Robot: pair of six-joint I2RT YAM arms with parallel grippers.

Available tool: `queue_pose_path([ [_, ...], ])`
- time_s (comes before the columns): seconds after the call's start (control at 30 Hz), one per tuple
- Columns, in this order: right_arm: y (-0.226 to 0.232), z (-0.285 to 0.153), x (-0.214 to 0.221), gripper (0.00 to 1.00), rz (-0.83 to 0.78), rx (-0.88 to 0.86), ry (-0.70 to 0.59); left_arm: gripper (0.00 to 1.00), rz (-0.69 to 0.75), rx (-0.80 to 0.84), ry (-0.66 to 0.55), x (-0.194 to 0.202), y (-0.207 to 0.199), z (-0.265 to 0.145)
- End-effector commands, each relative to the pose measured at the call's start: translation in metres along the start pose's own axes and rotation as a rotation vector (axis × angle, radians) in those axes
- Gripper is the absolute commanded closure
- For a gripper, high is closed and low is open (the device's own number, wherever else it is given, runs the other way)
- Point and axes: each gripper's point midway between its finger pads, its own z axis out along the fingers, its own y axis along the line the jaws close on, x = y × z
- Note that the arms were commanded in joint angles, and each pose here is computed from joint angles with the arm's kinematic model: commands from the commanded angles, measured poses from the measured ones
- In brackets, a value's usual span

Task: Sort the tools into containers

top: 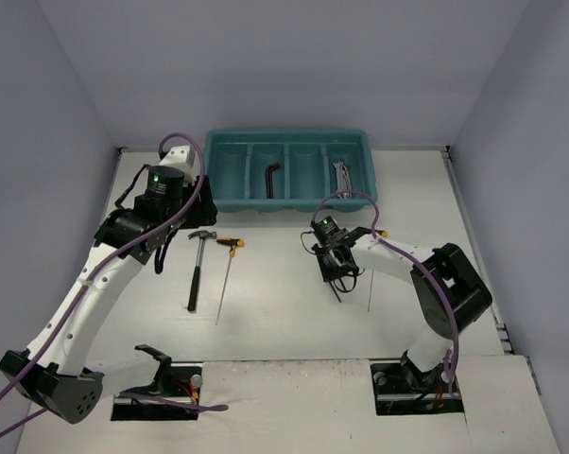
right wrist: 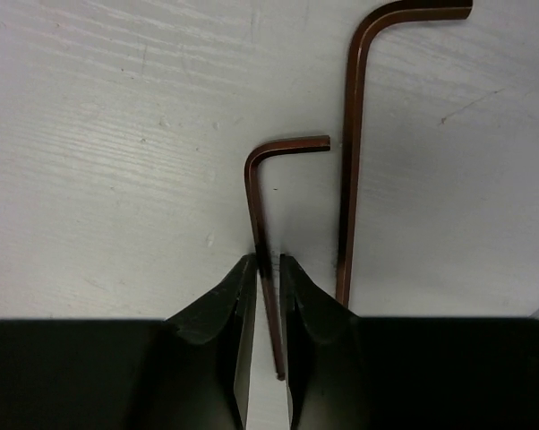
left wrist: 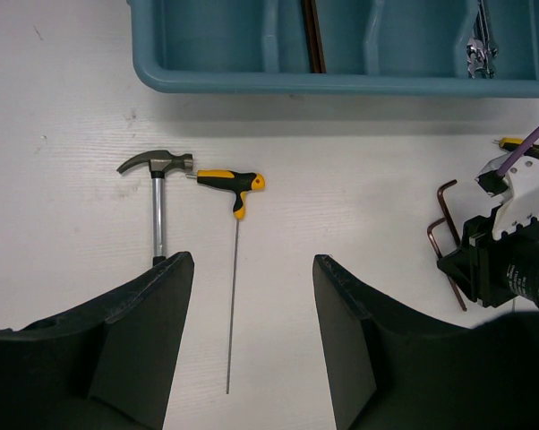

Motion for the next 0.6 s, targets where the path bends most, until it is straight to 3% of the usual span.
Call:
queue_pose_path([
  [0.0,0.011,0.014,0.032,0.96,-0.017,0.027,0.089,0.47,-0.011,0.015,-0.08,-0.019,-0.001,-0.014],
  [0.03,0.018,0.013,0.029,1.0,-0.036,0.037,0.073,0.47,-0.011,0.012,-0.081,-0.019,0.0,-0.015],
  [0.2,0.064,-0.014,-0.008,1.0,-0.06,-0.037,-0.043,0.47,-0.005,0.004,-0.09,-0.019,0.003,-0.022],
  [0.37,0.112,-0.092,-0.103,1.0,-0.024,-0.159,-0.305,0.47,0.016,-0.036,-0.094,-0.014,0.015,-0.031],
  [0.57,0.133,-0.168,-0.225,1.0,0.038,-0.226,-0.584,0.47,0.017,-0.07,-0.076,0.006,0.029,-0.042],
])
